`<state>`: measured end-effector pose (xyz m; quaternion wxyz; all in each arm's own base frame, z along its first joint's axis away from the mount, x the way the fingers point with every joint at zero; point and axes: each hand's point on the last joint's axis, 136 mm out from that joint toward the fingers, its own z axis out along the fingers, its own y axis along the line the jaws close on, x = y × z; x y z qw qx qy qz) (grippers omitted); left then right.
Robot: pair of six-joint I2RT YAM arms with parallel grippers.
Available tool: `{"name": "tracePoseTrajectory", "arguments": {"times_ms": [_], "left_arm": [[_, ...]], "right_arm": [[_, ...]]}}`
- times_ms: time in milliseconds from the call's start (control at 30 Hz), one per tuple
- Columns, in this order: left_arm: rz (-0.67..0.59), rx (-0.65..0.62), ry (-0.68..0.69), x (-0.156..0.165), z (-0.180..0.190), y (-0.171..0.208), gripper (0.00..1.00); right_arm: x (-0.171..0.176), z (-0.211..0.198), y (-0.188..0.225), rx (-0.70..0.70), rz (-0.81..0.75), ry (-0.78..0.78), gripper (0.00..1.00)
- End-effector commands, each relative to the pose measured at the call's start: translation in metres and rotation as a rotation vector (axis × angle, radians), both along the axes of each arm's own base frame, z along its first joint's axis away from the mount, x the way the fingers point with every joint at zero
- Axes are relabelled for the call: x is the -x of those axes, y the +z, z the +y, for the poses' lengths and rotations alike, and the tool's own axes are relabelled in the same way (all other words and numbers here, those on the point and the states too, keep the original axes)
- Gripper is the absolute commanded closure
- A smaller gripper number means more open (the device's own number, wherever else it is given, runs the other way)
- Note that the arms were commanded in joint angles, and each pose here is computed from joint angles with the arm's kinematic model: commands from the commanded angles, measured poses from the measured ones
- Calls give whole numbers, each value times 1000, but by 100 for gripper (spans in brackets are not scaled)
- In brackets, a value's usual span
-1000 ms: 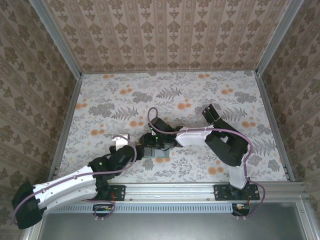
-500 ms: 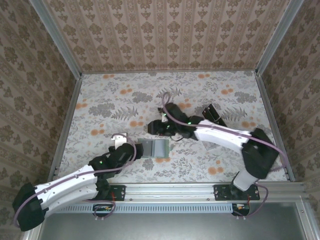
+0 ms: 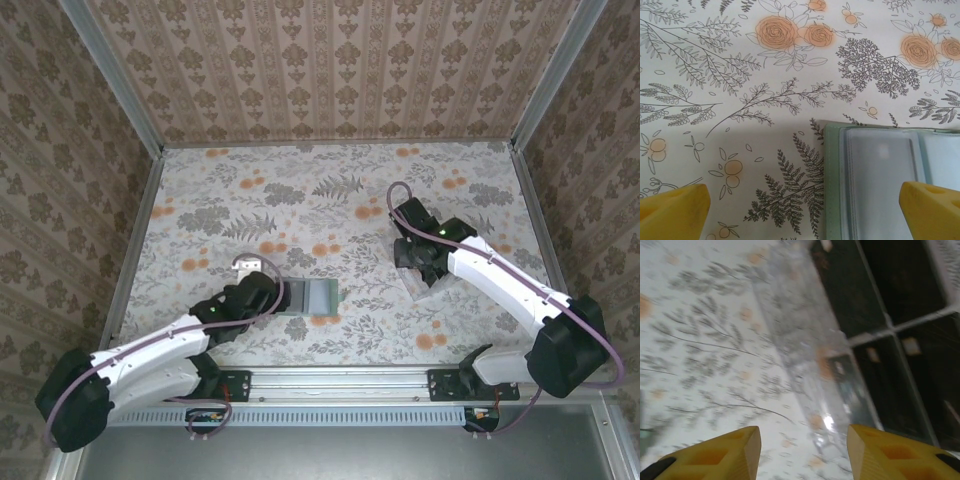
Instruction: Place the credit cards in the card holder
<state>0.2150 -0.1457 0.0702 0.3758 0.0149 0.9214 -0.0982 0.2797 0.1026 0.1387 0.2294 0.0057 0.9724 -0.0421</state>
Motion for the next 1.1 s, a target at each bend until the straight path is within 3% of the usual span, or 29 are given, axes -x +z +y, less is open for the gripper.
{"name": "tracePoseTrajectory", "arguments": {"times_ms": [0,300,567,767,1067], "left_arm": [[-26,24,-38,-9,-13,17,0],[-15,36,-42,-9,-16,14,0],[-18,39,-49,-9,-17,15,0],[-14,41,-47,-9,-17,13,0],[-16,43,-48,-10,-17,12,0]], "right_arm": [[11,-37,-1,217,42,5,52],[7,-42,-28,275,107,21,56],[5,-40,-47,241,139,27,65],[6,-38,-60,232,171,36,66],[5,-34,-58,210,165,48,75]]}}
